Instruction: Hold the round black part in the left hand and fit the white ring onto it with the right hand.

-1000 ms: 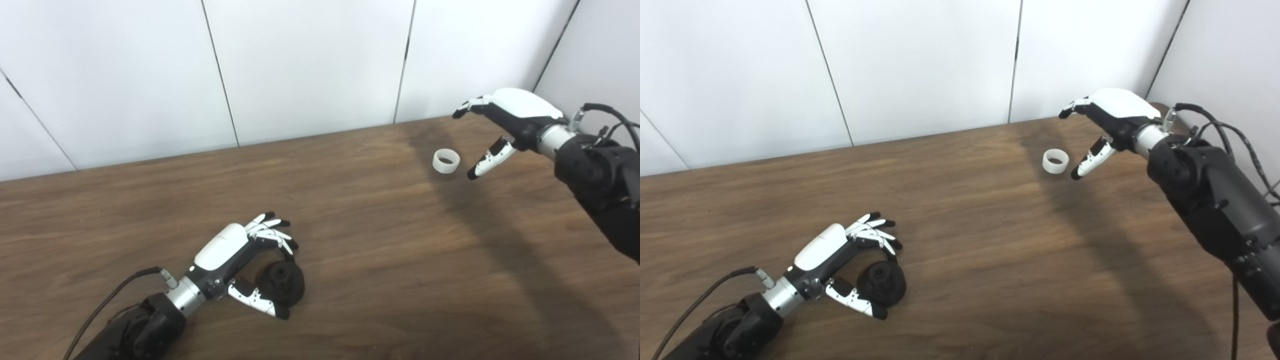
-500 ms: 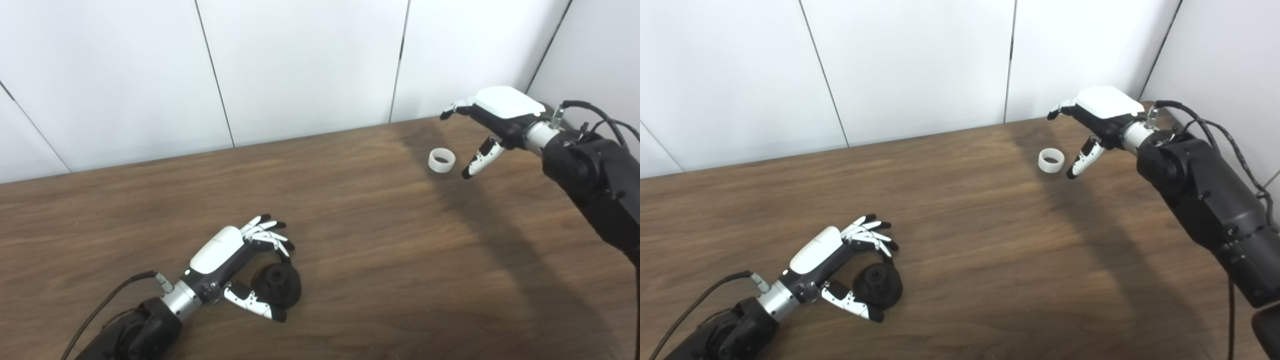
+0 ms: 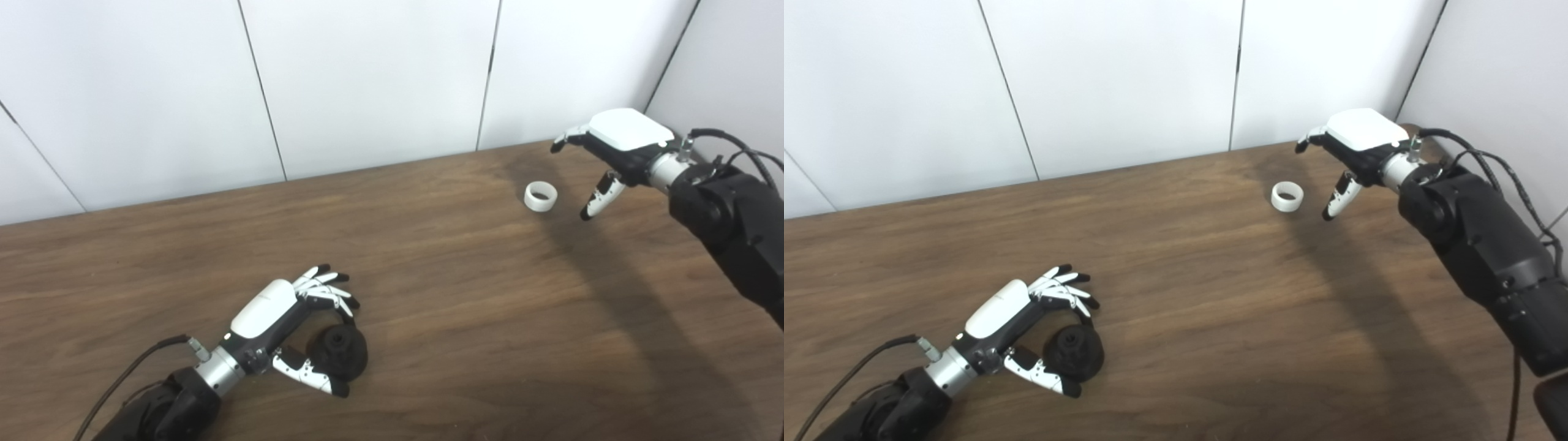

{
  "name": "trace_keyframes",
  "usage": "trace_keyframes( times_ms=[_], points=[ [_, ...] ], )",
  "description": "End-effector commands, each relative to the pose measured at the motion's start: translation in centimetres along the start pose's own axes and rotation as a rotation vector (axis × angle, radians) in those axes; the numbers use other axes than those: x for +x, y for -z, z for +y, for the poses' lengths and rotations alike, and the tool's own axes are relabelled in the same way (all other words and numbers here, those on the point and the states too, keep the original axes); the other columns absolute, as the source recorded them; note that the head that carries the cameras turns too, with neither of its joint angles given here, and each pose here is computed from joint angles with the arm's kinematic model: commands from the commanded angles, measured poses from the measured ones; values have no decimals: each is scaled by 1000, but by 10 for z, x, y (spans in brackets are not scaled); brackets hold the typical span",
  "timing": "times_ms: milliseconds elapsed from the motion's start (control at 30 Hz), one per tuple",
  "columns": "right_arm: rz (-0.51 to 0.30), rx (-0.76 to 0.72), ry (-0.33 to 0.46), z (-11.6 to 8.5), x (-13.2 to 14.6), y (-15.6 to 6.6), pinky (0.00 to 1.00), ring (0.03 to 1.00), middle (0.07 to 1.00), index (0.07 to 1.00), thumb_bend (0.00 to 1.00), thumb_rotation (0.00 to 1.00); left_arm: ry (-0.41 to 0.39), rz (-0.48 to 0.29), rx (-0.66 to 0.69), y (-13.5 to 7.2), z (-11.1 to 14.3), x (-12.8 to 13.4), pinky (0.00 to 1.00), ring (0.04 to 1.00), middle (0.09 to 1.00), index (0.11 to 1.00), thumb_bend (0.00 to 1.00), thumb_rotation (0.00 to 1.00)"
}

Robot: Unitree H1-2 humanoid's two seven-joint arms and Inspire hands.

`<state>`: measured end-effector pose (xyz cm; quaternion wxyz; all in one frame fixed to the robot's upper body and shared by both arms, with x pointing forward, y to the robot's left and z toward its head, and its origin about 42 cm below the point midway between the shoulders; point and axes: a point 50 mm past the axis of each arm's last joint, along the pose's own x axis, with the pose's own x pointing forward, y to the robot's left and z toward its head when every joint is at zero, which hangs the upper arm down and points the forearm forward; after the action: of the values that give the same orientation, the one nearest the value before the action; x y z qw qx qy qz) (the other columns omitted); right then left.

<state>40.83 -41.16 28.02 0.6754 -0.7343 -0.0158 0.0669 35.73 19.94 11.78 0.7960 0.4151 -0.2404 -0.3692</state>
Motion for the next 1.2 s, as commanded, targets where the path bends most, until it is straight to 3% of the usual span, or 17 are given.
trace_keyframes(
  times_ms=[0, 567, 867, 1167],
  points=[
    [8, -35, 100, -31, 1, 11, 736, 858, 843, 769, 902, 164, 78, 45, 35, 8, -5, -18, 1000, 909, 722, 483, 523, 59],
    [20, -7, 73, -24, 15, 1, 828, 901, 867, 797, 856, 266, 88, 32, 29, 4, -6, -20, 1000, 912, 723, 483, 523, 60],
    [25, 3, 87, -22, 23, -3, 833, 902, 861, 781, 849, 207, 86, 26, 21, 1, -7, -21, 1000, 913, 721, 482, 523, 59],
    [11, -10, 62, -17, 31, -6, 843, 915, 869, 791, 824, 252, 75, 20, 12, -3, -9, -24, 1000, 910, 720, 482, 523, 59]
  ],
)
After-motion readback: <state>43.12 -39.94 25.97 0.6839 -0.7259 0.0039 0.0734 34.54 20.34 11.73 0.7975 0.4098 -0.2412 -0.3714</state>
